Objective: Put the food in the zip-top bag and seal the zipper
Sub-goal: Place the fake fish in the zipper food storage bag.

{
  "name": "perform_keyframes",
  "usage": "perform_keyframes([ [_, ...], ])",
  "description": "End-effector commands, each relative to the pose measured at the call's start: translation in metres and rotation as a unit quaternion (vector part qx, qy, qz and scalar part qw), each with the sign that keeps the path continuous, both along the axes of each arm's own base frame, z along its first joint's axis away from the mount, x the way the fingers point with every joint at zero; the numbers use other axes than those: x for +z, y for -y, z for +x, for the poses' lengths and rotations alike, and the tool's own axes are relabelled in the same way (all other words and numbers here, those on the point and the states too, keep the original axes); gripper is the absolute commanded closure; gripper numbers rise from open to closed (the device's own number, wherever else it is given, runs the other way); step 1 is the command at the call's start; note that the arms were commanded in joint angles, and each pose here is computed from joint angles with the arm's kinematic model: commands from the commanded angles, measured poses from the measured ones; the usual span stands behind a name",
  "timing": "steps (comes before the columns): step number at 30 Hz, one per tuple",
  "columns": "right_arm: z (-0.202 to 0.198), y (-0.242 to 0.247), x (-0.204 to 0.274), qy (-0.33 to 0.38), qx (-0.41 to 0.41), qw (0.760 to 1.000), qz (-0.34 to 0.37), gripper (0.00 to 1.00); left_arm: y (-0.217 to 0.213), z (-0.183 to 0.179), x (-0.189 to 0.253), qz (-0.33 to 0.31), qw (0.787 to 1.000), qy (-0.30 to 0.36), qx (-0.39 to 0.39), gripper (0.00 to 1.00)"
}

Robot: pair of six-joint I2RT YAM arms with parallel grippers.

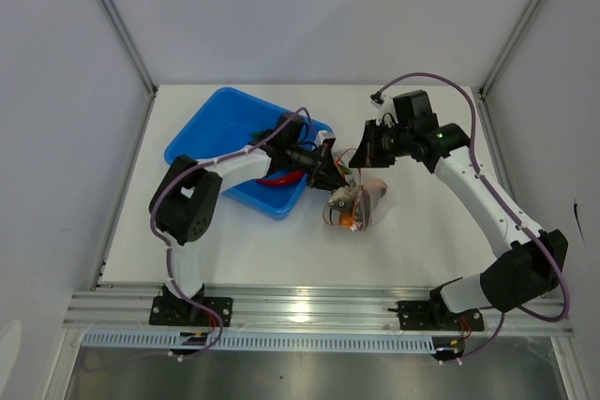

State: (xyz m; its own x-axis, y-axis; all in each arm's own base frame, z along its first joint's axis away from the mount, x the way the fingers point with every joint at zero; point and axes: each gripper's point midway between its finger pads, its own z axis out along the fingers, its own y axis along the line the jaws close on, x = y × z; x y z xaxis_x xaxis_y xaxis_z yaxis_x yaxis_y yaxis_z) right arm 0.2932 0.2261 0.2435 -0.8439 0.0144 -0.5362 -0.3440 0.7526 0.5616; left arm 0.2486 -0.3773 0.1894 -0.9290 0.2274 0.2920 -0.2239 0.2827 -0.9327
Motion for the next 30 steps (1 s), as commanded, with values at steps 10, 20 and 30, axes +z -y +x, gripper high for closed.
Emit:
perform_keyframes([
  [10,0.014,-0.010,0.028,0.000,-0.008,0.999,0.044,1.00,-0.002,0.027,-0.012,0.115,0.989,0.069,0.066,0.32],
  [20,0.014,0.014,0.040,-0.001,-0.042,0.998,0.050,1.00,-0.015,0.027,0.023,0.122,0.973,0.190,0.045,0.05],
  [30,0.013,0.057,0.051,-0.016,-0.137,0.990,-0.037,1.00,-0.024,0.006,0.091,0.056,0.956,0.286,0.036,0.14],
])
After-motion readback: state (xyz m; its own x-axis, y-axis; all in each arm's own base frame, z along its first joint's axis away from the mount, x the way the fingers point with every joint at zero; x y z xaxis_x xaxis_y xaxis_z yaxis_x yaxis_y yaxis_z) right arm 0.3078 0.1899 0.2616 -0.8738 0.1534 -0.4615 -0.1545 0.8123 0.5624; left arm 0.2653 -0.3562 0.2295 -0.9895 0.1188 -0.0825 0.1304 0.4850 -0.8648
